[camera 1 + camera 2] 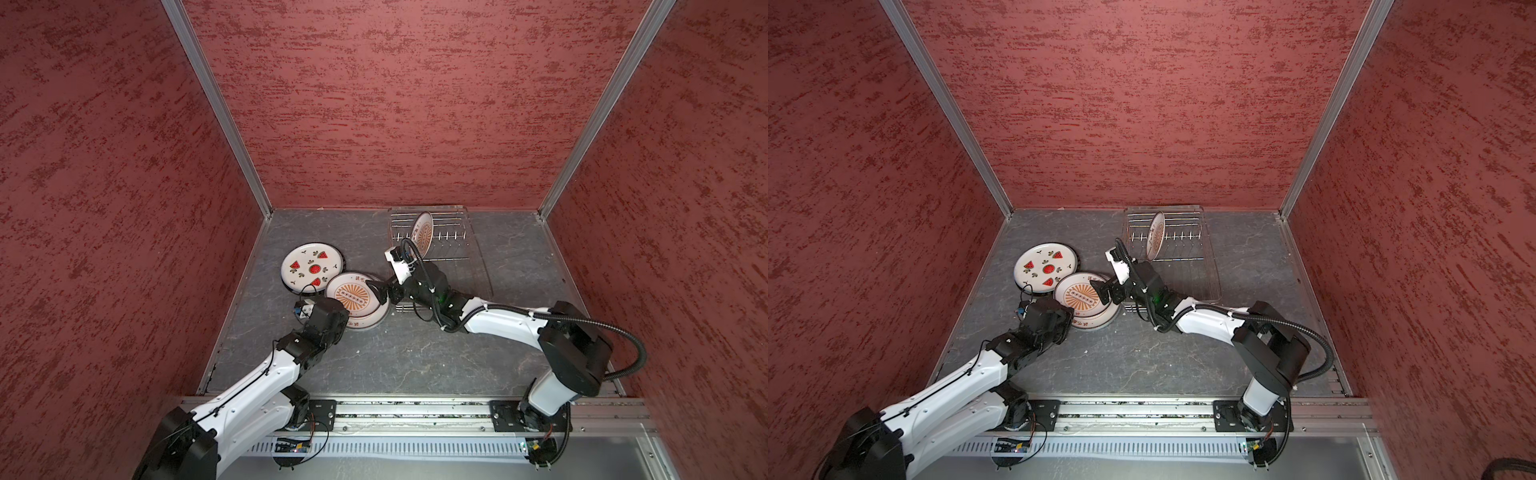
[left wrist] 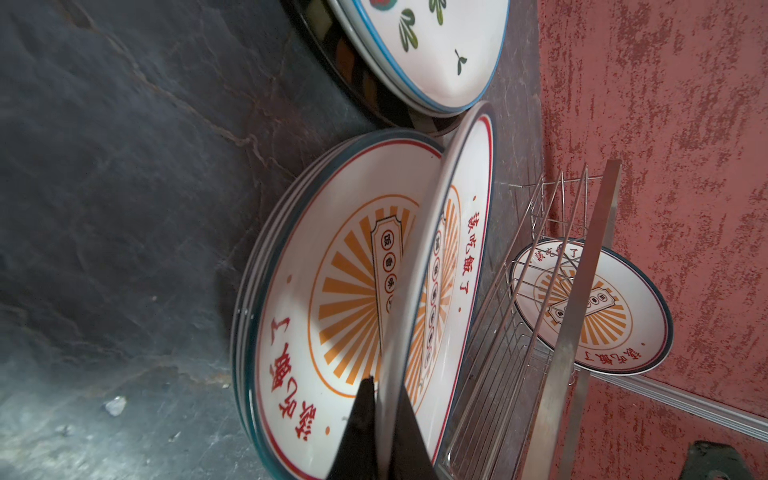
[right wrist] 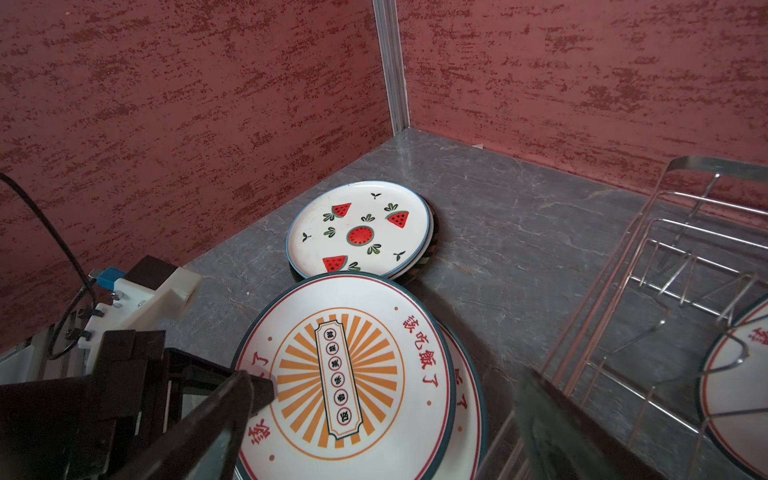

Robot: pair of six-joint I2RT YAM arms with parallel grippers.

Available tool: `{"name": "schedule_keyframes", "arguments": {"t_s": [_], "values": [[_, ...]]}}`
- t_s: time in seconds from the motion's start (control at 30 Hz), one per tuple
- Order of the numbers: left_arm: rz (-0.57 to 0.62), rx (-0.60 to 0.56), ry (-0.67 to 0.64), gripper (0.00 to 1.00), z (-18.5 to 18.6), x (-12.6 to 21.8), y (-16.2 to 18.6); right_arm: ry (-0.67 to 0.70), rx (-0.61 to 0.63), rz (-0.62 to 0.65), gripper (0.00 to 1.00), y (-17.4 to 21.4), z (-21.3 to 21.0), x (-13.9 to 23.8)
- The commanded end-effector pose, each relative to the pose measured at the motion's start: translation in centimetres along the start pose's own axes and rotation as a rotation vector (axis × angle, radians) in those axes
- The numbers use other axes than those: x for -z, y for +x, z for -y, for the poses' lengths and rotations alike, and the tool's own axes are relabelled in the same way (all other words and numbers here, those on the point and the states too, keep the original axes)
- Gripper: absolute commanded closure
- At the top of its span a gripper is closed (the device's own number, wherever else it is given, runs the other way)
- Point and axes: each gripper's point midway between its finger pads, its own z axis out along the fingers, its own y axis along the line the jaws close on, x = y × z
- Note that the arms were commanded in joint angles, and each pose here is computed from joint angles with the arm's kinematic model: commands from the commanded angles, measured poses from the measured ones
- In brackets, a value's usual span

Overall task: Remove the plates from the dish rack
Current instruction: 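Lower the sunburst plate onto the stack with the left gripper while the right withdraws, then open the left gripper to release the sunburst plate onto the stack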

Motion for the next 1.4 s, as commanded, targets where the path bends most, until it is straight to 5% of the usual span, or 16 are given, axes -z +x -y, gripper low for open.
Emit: {"name": "schedule_keyframes", "arguments": {"t_s": [0.0,1.03,1.37], "values": [[0.017,0.040,0.038,1.00,1.5,0.1,-0.3,0.012,0.029,0.012,0.01,-0.8,-0.2,-0.5],[-0.052,0.109,0.022,0.92,0.8,-1.3,1.9,0.048,0.044,0.019,0.01,-1.0,0.2,-0.4],[-0.072,0.133,0.017,0.78,0.4,-1.6,2.5,0.053,0.046,0.018,0.01,-0.8,0.3,-0.3]]}}
